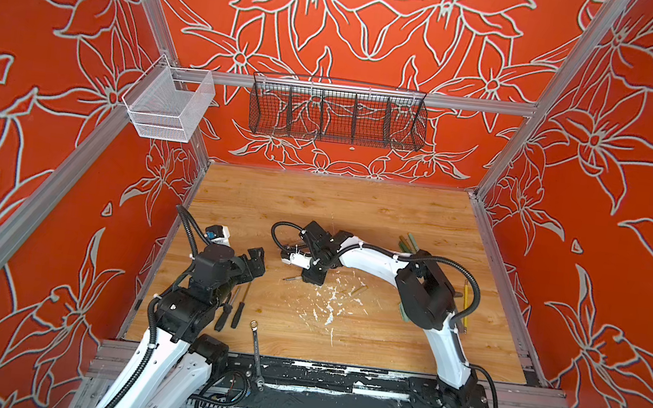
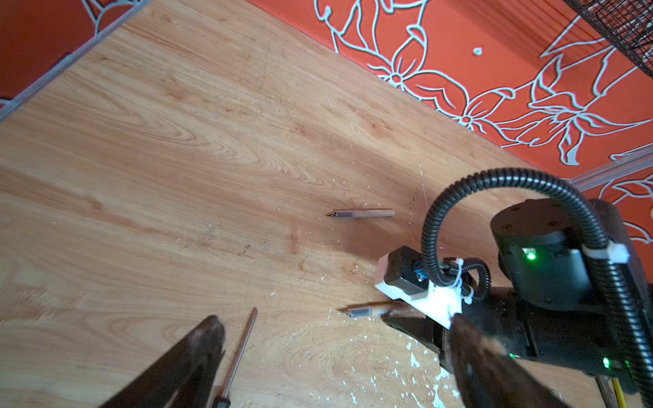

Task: Insert the pens into the pen caps
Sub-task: 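Lower the right gripper onto the beige pen and close on it, then lift the beige pen nib-up with the right gripper toward the left gripper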

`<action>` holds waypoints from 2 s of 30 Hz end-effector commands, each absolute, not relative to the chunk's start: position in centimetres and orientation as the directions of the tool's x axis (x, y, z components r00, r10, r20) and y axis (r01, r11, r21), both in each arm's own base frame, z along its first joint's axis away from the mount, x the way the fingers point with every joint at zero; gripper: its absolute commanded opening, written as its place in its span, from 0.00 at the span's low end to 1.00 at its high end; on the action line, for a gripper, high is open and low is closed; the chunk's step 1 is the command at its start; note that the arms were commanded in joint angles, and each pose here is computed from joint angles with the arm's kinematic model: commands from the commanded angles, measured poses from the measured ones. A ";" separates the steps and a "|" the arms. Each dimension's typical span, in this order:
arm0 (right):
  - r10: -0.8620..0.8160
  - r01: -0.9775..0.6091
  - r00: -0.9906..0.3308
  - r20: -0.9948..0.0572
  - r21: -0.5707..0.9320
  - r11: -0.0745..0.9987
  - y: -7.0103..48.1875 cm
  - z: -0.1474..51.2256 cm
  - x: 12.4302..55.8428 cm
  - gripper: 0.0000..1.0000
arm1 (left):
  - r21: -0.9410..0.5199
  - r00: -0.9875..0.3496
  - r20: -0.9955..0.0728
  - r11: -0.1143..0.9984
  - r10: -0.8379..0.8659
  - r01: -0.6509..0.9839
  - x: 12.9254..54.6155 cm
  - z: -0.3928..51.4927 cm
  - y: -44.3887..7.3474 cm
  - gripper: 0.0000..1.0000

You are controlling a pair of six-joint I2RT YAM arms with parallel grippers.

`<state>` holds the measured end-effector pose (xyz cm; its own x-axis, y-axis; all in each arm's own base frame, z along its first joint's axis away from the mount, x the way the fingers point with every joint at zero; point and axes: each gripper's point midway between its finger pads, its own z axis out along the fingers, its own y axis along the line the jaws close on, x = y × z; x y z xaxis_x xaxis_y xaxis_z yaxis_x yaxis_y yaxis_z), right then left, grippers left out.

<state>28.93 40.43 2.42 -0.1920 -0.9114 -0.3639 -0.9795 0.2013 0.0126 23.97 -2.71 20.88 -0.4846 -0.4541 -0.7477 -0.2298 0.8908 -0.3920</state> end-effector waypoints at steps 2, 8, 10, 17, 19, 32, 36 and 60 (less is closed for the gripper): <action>-0.967 -0.983 -0.178 -0.183 0.088 0.164 37.9 -1.7 25.1 0.34 | -0.386 -0.449 -0.756 0.879 -0.476 -0.281 23.7 21.0 -1.6 0.97; -0.981 -0.992 -0.119 -0.156 0.067 0.110 39.4 -2.7 24.1 0.32 | -0.364 -0.414 -0.784 0.883 -0.462 -0.295 23.0 22.2 -0.6 0.97; -0.986 -0.994 -0.100 -0.131 0.055 0.093 39.5 -3.2 23.7 0.29 | -0.358 -0.403 -0.792 0.883 -0.459 -0.302 22.8 22.4 -0.3 0.97; -0.992 -0.994 -0.100 -0.077 0.043 0.097 39.4 -4.0 23.1 0.18 | -0.359 -0.374 -0.811 0.887 -0.450 -0.290 22.7 23.3 -0.1 0.97; -0.990 -0.992 -0.122 -0.071 0.039 0.119 39.3 -4.1 23.2 0.15 | -0.356 -0.377 -0.814 0.893 -0.441 -0.275 22.9 23.5 -0.3 0.97; -0.725 -0.788 -0.614 -0.312 0.287 0.544 40.0 0.3 28.1 0.08 | -0.441 -0.465 -0.789 0.897 -0.402 -0.027 24.9 23.4 -5.5 0.97; -0.531 -0.663 -0.747 -0.400 0.402 0.631 39.0 2.9 30.7 0.08 | -0.484 -0.490 -0.777 0.873 -0.395 0.064 25.6 23.5 -7.5 0.97; 0.222 -0.329 -0.864 -0.451 0.842 0.428 34.7 18.2 35.3 0.08 | -0.727 -0.722 -0.640 0.510 -0.261 0.460 27.6 20.8 -19.9 0.95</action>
